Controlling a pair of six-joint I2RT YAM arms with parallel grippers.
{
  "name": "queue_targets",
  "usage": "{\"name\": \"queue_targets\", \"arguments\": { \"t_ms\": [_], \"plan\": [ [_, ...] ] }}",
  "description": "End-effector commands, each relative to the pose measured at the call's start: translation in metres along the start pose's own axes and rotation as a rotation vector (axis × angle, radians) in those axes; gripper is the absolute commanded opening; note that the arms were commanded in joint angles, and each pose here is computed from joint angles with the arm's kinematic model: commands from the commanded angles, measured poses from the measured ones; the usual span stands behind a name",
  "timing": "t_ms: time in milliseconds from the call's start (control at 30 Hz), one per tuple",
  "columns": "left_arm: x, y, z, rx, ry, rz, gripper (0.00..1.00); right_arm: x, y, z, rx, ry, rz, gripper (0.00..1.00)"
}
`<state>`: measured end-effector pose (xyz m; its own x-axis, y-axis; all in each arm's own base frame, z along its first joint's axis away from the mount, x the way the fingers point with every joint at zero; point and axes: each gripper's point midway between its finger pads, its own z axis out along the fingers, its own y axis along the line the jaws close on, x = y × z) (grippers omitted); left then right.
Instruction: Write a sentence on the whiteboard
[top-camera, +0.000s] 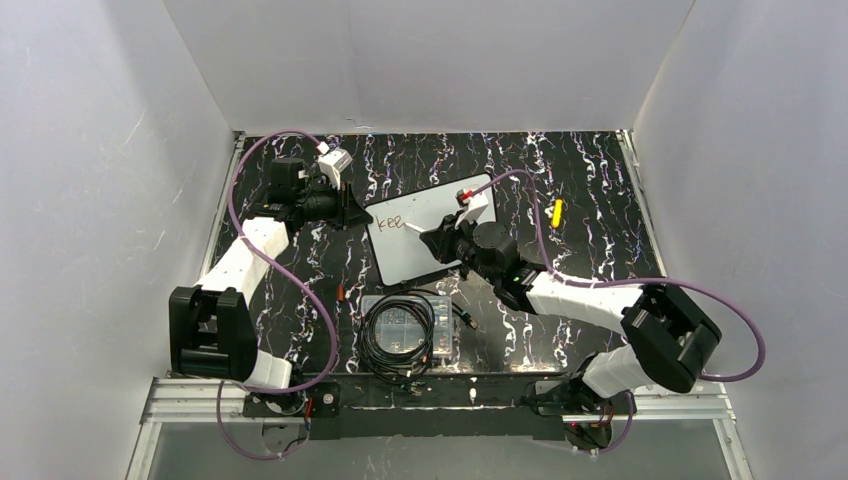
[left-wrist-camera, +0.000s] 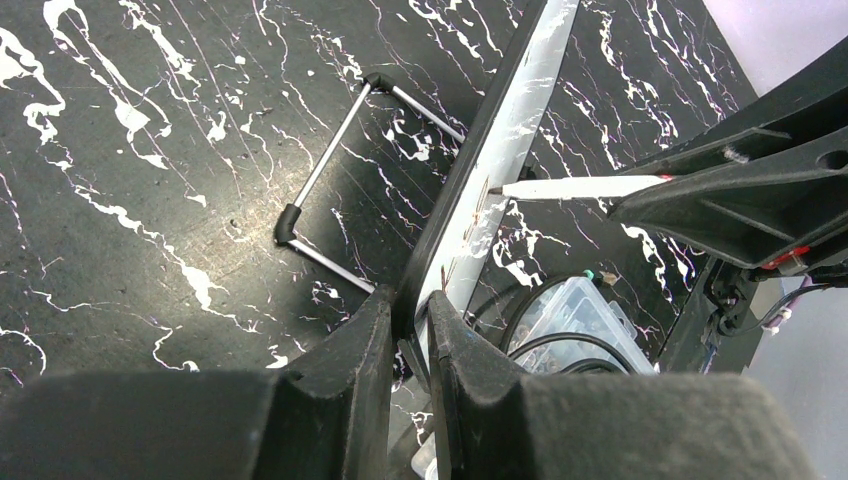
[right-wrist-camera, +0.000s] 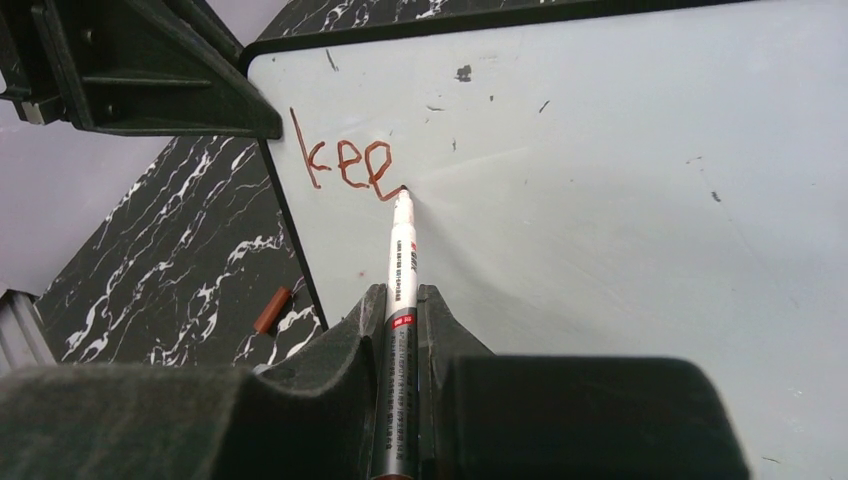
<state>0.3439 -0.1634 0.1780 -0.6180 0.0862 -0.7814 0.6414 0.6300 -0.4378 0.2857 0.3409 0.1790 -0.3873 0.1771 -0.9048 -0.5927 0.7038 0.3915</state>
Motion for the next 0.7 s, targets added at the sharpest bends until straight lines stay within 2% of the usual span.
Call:
{"name": "queue_targets", "arguments": {
  "t_ms": [0,167,667],
  "plan": [
    [-0.021,-0.006,-0.015,-0.025,-0.053,0.076,0.00,-0.027,0.000,-0.006,0.014,-0.081,-0.005,0.01],
    [-0.021,-0.006,-0.015,-0.023,-0.052,0.074,0.00,-0.037,0.016,-0.009,-0.059,-0.100,-0.007,0.01],
    [-0.021,-0.006,-0.015,-0.021,-0.052,0.076,0.00,-0.047,0.013,0.007,-0.025,-0.132,-0.027,0.01]
  ]
}}
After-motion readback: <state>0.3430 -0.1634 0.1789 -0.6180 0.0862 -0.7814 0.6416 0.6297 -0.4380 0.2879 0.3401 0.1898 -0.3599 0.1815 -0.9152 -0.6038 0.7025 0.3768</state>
